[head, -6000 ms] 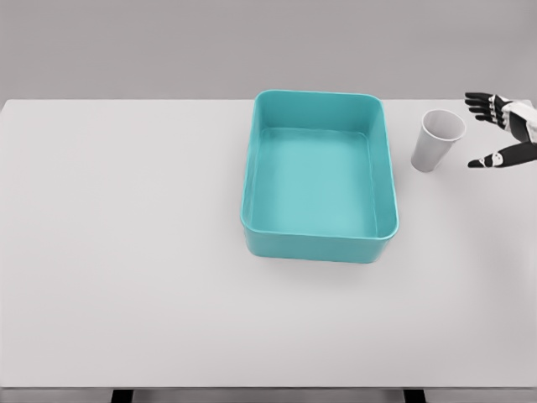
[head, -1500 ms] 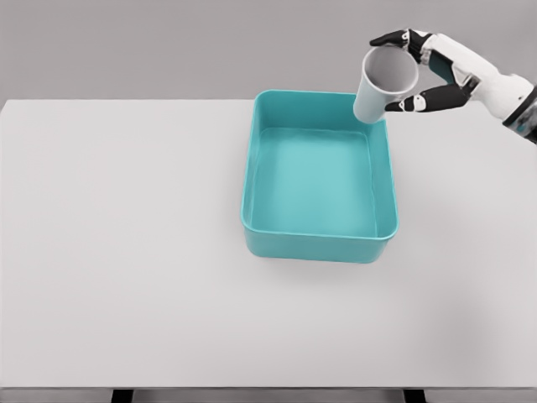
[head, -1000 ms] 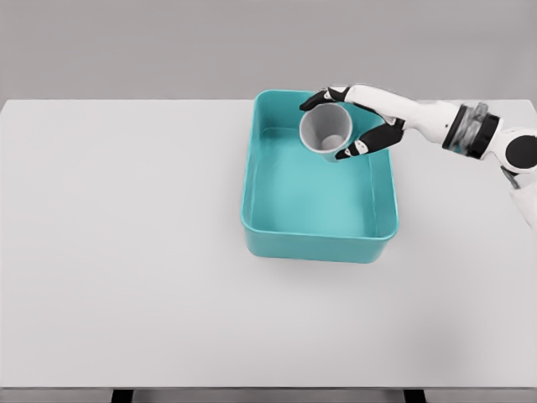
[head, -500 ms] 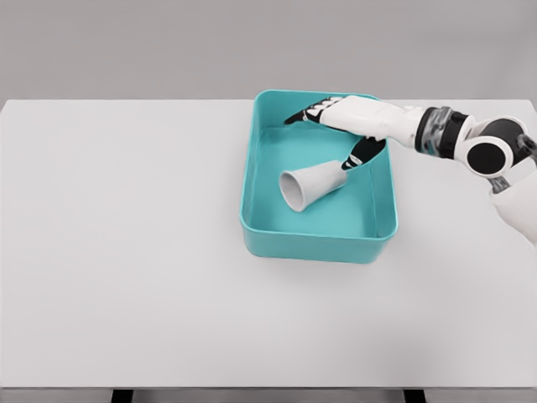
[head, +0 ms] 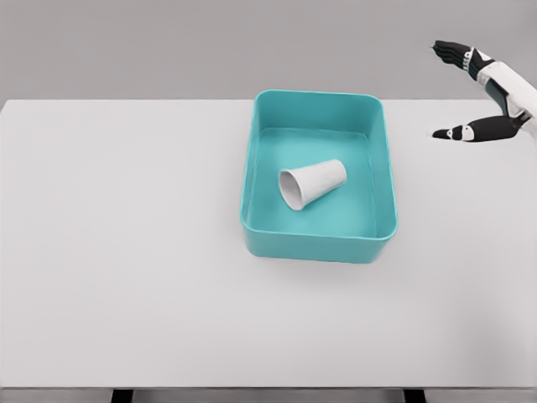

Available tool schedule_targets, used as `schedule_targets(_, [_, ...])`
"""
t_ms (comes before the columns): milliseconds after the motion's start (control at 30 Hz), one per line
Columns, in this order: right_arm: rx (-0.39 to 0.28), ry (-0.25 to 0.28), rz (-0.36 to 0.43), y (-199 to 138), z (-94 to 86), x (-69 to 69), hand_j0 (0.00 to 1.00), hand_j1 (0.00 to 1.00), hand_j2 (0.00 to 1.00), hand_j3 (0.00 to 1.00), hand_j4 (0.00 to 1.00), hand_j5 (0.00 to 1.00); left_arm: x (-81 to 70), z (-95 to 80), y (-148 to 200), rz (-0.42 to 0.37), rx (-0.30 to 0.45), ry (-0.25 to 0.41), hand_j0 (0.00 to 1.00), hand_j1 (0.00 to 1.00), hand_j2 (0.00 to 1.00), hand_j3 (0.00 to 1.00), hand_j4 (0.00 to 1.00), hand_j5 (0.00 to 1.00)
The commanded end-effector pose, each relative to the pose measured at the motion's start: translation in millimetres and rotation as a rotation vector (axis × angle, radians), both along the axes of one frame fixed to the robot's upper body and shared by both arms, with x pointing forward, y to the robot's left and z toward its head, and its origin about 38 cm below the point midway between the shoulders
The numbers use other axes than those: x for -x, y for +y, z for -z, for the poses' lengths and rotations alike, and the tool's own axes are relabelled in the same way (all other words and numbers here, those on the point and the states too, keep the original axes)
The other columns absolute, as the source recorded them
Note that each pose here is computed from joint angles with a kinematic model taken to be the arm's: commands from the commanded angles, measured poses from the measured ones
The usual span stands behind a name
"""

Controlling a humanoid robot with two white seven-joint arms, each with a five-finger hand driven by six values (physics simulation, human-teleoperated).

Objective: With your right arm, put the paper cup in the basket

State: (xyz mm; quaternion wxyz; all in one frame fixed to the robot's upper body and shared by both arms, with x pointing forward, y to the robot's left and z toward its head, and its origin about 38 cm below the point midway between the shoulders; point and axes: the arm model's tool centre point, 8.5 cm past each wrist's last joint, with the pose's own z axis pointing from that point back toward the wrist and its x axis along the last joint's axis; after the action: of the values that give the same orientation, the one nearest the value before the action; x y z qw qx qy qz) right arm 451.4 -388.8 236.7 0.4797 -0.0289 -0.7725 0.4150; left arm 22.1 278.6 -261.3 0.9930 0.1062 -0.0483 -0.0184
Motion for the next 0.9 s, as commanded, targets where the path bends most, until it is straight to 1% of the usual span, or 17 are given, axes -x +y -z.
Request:
schedule_targets(0, [0.046, 0.028, 0.059, -17, 9.6, -1.7, 1.00, 1.00, 1.00, 1.00, 1.00, 1.00, 0.0, 0.0, 0, 0.000, 0.000, 0.000, 1.00, 1.00, 1.00, 1.00, 1.00, 1.00])
schedule_targets(33, [0.062, 0.027, 0.077, -20, 11.6, -1.3, 1.00, 1.00, 1.00, 1.00, 1.00, 1.00, 0.0, 0.0, 0, 0.000, 0.000, 0.000, 1.00, 1.00, 1.00, 1.00, 1.00, 1.00])
schedule_targets(100, [0.086, 0.035, 0.086, -21, 15.6, -1.0, 1.00, 1.00, 1.00, 1.00, 1.00, 1.00, 0.0, 0.0, 0, 0.000, 0.000, 0.000, 1.00, 1.00, 1.00, 1.00, 1.00, 1.00])
schedule_targets(233, [0.075, 0.051, 0.088, -20, 24.5, -1.0, 1.00, 1.00, 1.00, 1.00, 1.00, 1.00, 0.0, 0.0, 0, 0.000, 0.000, 0.000, 1.00, 1.00, 1.00, 1.00, 1.00, 1.00])
schedule_targets(300, [0.051, 0.059, 0.074, -8, 31.7, -4.1, 1.00, 1.00, 1.00, 1.00, 1.00, 1.00, 0.0, 0.0, 0, 0.000, 0.000, 0.000, 1.00, 1.00, 1.00, 1.00, 1.00, 1.00])
schedule_targets(333, [0.055, 0.060, 0.074, -5, 33.0, -5.1, 1.00, 1.00, 1.00, 1.00, 1.00, 1.00, 0.0, 0.0, 0, 0.000, 0.000, 0.000, 1.00, 1.00, 1.00, 1.00, 1.00, 1.00])
schedule_targets(533, [0.068, 0.054, 0.080, -9, 29.3, -4.9, 1.00, 1.00, 1.00, 1.00, 1.00, 1.00, -0.9, 0.0, 0, -0.006, 0.000, -0.002, 1.00, 1.00, 1.00, 1.00, 1.00, 1.00])
schedule_targets(800, [0.060, 0.046, 0.074, -6, 26.6, -5.8, 1.00, 1.00, 1.00, 1.00, 1.00, 1.00, -1.0, 0.0, 0, -0.003, 0.000, -0.002, 1.00, 1.00, 1.00, 1.00, 1.00, 1.00])
schedule_targets(867, [0.057, 0.049, 0.075, -5, 28.3, -6.2, 1.00, 1.00, 1.00, 1.00, 1.00, 1.00, -1.0, 0.0, 0, -0.001, 0.000, -0.002, 1.00, 1.00, 1.00, 1.00, 1.00, 1.00])
